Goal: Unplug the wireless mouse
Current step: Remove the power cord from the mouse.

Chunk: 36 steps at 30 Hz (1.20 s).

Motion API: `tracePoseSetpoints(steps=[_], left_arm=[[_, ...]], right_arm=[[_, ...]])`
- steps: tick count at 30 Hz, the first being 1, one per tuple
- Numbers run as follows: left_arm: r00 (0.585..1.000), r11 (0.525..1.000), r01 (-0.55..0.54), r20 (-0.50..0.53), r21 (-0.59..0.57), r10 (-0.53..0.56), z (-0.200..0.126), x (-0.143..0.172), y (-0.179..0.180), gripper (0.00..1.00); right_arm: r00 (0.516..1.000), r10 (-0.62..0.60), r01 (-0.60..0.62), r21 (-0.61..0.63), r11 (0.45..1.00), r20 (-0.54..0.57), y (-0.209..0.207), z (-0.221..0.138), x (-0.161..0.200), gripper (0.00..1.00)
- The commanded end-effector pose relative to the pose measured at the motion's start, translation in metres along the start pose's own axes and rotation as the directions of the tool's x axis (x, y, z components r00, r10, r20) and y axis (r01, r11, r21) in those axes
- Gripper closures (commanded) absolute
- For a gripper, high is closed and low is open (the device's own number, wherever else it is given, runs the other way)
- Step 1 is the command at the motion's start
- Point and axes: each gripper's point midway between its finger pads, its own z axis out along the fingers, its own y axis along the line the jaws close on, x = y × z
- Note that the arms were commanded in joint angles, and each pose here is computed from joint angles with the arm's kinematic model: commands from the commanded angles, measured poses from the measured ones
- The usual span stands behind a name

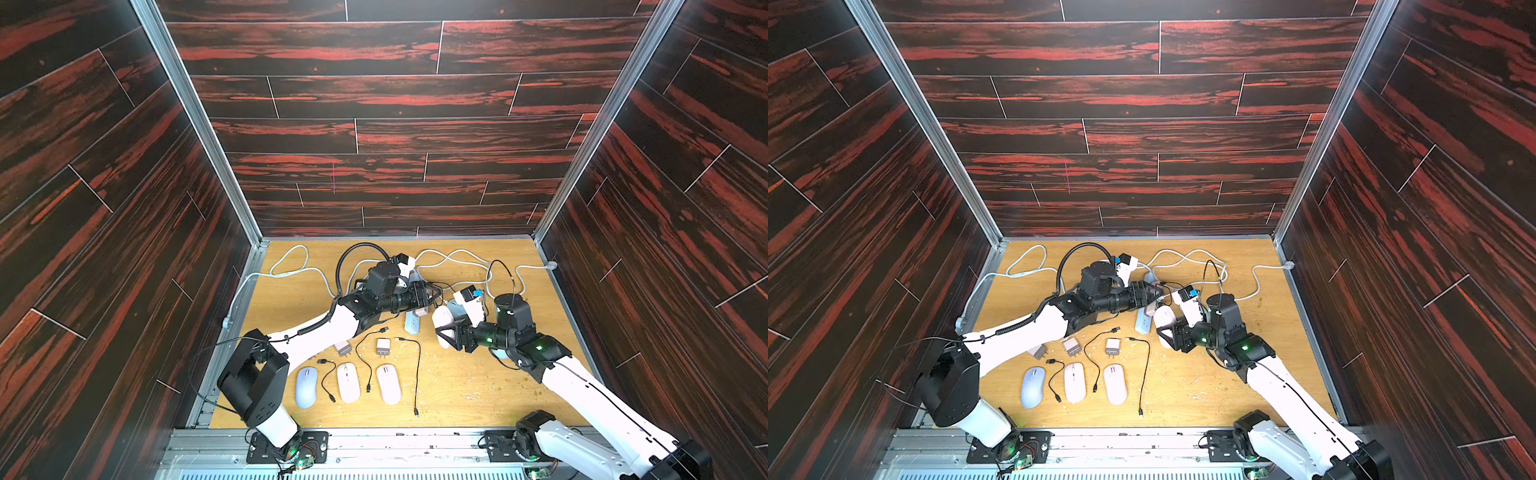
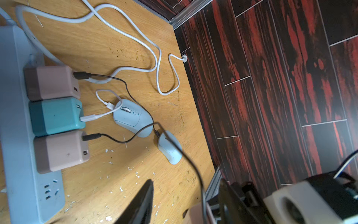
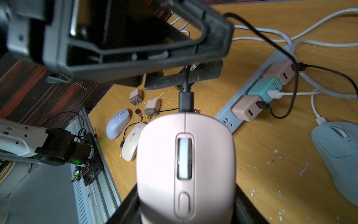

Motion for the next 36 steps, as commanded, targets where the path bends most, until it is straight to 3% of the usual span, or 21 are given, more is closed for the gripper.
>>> tracePoseSetpoints(steps=[1, 8, 18, 27, 36], left_arm=[[0.999, 0.999, -0.036, 0.012, 0.029, 0.036, 0.001, -0.010, -0.016, 0.52], [0.999, 0.999, -0.040, -0.004, 0.024, 0.040, 0.007, -0.011, -0.015, 0.72], [0.999, 0.999, -0.032, -0.034, -0.013, 0.032, 0.010, -0.002, -0.002, 0.72], [0.999, 0.999, -0.041, -0.006, -0.036, 0.041, 0.006, -0.007, 0.000, 0.99], [0.998, 0.997, -0.052, 0.025, -0.064, 0.054, 0.005, -0.019, 0.000, 1.00]], right_arm=[[0.999, -0.035, 0.035, -0.030, 0.999, 0.010, 0.011, -0.004, -0.008, 1.00], [0.999, -0.035, 0.036, -0.022, 0.999, 0.017, 0.010, -0.006, -0.008, 1.00], [0.999, -0.035, 0.035, -0.014, 0.999, 0.020, 0.008, -0.004, -0.008, 1.00], [1.000, -0.010, 0.010, -0.019, 1.000, -0.017, 0.005, 0.002, 0.005, 1.00], [0.998, 0.017, -0.017, 0.001, 1.000, -0.053, 0.009, 0.002, 0.017, 1.00]])
